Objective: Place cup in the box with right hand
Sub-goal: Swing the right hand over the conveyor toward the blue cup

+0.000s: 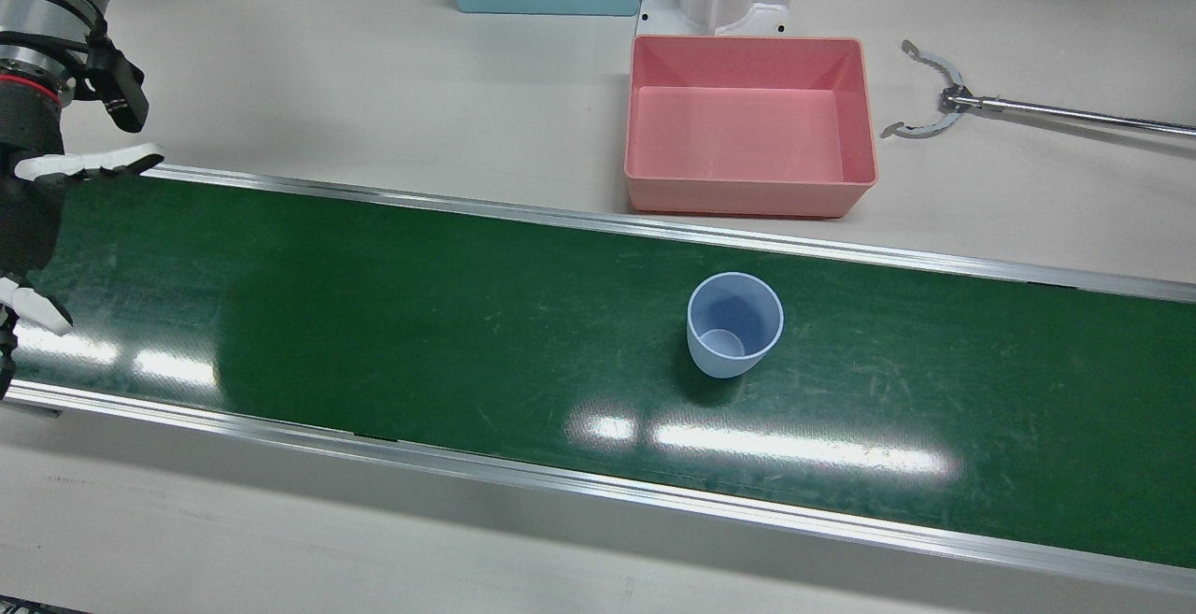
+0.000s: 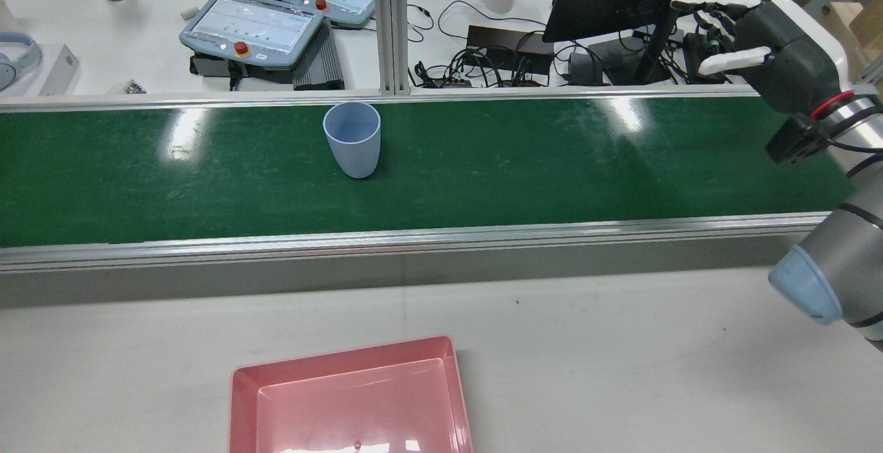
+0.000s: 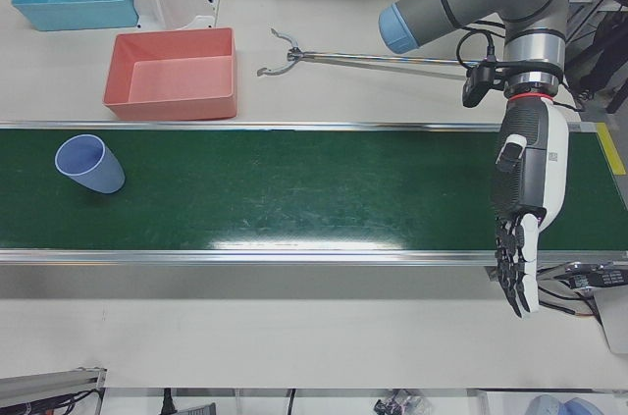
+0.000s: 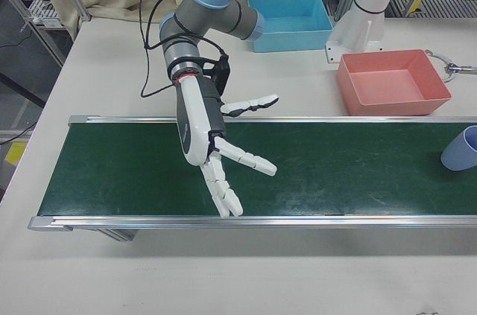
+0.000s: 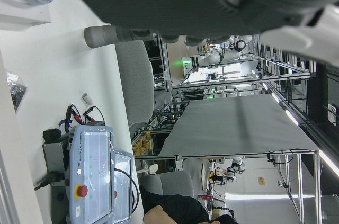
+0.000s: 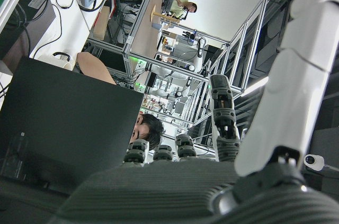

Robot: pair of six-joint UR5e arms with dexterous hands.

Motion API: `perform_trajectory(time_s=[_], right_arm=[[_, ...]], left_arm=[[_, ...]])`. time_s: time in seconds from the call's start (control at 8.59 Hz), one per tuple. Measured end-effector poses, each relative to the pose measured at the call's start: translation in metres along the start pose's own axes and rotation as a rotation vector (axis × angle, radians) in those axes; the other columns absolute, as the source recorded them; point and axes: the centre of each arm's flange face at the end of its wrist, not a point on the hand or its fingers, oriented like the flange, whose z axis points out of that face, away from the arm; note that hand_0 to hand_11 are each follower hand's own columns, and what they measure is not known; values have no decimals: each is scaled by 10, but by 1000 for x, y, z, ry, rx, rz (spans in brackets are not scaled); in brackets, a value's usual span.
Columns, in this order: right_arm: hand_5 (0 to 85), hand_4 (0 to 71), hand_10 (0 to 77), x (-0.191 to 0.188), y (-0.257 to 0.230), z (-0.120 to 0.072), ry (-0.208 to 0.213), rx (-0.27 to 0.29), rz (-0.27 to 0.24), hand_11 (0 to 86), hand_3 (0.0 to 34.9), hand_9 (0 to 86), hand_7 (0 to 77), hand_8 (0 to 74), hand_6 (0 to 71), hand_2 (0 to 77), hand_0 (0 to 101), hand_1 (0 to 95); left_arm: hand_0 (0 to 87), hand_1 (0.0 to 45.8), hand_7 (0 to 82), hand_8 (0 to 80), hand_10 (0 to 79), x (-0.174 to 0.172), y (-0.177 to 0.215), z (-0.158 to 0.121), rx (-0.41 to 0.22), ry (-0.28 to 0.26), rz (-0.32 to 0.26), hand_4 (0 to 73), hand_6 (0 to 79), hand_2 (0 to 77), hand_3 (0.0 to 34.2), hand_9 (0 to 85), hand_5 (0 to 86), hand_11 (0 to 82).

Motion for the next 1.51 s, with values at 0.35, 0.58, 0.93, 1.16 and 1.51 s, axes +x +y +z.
perform_trajectory(time_s=[0.35,0.58,0.93,1.16,1.51], right_arm=[[55,180,38,19,8,-15,29,32,-7,38,118,22,104,5,22,5,528,131],[55,202,22,46,27,-25,51,41,3,44,138,27,136,5,16,5,540,147],[55,202,22,92,58,-34,39,50,28,44,140,27,131,16,16,5,540,136],[55,245,44,109,72,-31,6,56,9,76,62,82,224,27,60,5,544,136],[60,202,44,113,94,-15,-49,46,-123,87,2,49,273,11,71,5,549,164]], left_arm=[[0,5,0,0,0,0,0,0,0,0,0,0,0,5,0,5,0,0],[0,5,0,0,0,0,0,0,1,0,1,0,0,5,0,5,0,0],[0,5,0,0,0,0,0,0,0,0,0,0,0,5,0,5,0,0],[0,5,0,0,0,0,0,0,0,0,0,0,0,5,0,5,0,0],[0,5,0,0,0,0,0,0,0,0,1,0,0,5,0,5,0,0]])
